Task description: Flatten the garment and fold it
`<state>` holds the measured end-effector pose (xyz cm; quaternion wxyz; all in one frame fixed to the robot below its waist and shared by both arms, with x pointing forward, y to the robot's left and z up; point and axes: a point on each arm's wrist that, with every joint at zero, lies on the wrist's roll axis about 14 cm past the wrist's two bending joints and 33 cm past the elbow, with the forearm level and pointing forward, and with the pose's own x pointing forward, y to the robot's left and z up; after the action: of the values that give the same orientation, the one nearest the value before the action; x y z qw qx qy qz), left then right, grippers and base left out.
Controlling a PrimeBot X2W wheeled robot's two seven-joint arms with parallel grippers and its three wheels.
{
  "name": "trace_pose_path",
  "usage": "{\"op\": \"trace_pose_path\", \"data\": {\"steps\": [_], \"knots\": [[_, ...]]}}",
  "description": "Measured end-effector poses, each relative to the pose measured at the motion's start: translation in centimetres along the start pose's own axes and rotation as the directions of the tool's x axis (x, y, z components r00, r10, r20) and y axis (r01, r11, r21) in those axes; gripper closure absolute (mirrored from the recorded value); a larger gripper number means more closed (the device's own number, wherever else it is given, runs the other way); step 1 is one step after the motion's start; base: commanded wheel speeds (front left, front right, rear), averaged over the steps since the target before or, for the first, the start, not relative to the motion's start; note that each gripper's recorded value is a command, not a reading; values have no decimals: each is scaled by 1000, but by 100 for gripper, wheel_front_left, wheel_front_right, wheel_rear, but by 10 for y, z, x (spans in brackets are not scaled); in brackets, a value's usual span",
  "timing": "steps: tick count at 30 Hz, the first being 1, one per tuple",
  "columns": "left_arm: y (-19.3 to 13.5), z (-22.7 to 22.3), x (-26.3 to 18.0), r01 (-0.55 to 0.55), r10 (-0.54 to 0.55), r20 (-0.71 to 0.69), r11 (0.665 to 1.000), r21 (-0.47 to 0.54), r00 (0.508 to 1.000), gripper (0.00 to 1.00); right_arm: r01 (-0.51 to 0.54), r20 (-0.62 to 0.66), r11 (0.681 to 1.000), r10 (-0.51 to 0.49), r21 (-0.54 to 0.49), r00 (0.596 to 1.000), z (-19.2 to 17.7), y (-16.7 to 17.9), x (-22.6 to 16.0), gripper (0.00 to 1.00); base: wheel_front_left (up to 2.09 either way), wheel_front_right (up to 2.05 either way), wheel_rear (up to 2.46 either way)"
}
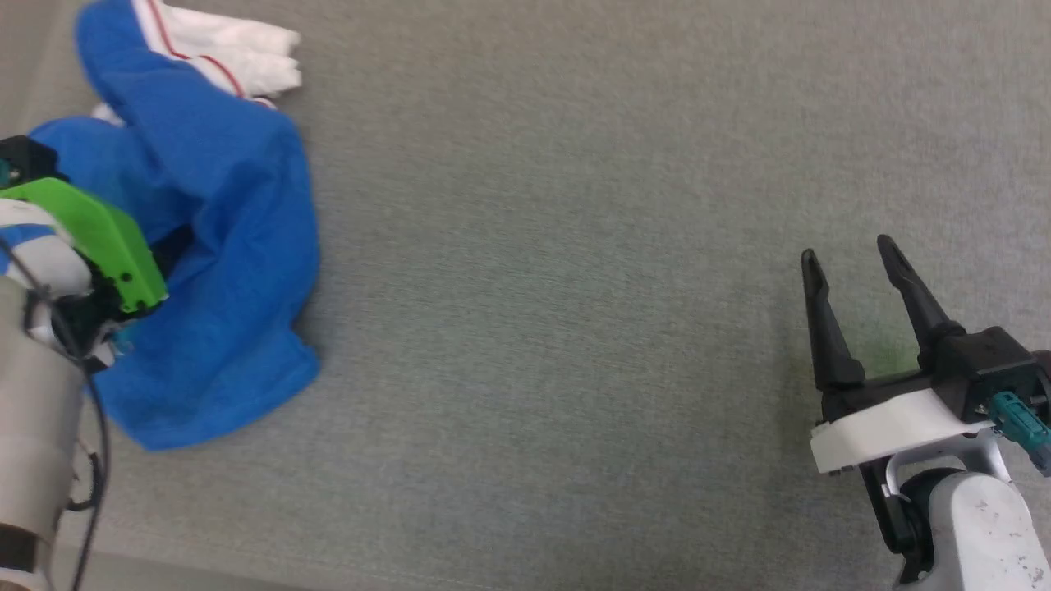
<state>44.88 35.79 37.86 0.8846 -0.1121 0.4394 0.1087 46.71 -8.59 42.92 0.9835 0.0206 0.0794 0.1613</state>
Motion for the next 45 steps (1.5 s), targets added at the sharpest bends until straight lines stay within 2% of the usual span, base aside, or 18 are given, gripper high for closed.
{"op": "trace_pose_path", "data": {"steps": [5, 6, 7, 8, 9, 15, 20, 23, 25, 29, 32, 34, 38, 41, 45], "knots": [[2, -5, 18, -3, 1, -65, 999, -39, 998, 2, 33, -34, 999, -33, 15, 999, -16, -13, -2, 0, 0, 0, 0], [2, -5, 20, -4, 1, -73, 999, -36, 997, 16, 41, -39, 999, -40, 15, 998, -18, -15, -4, 0, 0, 0, 0], [1, -5, 23, -2, 0, -84, 1000, -31, 996, 57, 47, -43, 999, -47, 18, 998, -20, -17, -5, 0, 0, 0, 0], [1, -5, 24, -2, -1, -92, 1000, -29, 996, 92, 52, -47, 998, -51, 20, 998, -22, -19, -5, 0, 0, 0, 0], [1, -5, 26, -3, 0, -98, 1000, -27, 995, 100, 56, -51, 998, -55, 21, 997, -24, -21, -5, 0, 0, 0, 0], [-1, 5, 24, -1, -1, -50, 999, -38, 999, 100, 59, -45, 998, -58, 27, 997, -22, -21, -6, 0, 0, 0, 0], [1, 19, 10, -17, 16, 45, 1000, 8, 999, 100, 59, -12, 998, -58, 39, 998, -9, -19, -9, 0, 0, 0, 0], [3, 39, -4, -33, 25, 153, 998, 52, 988, 100, 61, 12, 997, -61, 43, 998, 0, -18, -13, 0, 0, 0, 0], [5, 64, -19, -55, 31, 271, 995, 81, 962, 100, 61, 28, 997, -62, 46, 998, 6, -18, -16, 0, 0, 0, 0], [4, 116, -60, -107, 26, 506, 985, 133, 862, 100, 55, 47, 997, -57, 46, 997, 15, -13, -26, 0, 0, 0, 0], [-3, 148, -94, -146, -4, 650, 973, 177, 760, 100, 52, 70, 997, -56, 51, 996, 24, -10, -34, 0, 0, 0, 0], [-10, 171, -123, -162, -34, 744, 968, 190, 667, 100, 52, 86, 997, -56, 52, 995, 31, -8, -40, 0, 0, 0, 0], [-25, 200, -175, -176, -94, 852, 961, 213, 515, 100, 55, 114, 997, -62, 61, 992, 42, -6, -54, 0, 0, 0, 0], [-38, 215, -208, -164, -137, 895, 960, 225, 423, 100, 65, 138, 996, -74, 64, 988, 50, -8, -65, 0, 0, 0, 0], [-65, 228, -240, -153, -214, 919, 949, 276, 331, 100, 86, 161, 994, -96, 65, 982, 57, -12, -78, 0, 0, 0, 0]]}}
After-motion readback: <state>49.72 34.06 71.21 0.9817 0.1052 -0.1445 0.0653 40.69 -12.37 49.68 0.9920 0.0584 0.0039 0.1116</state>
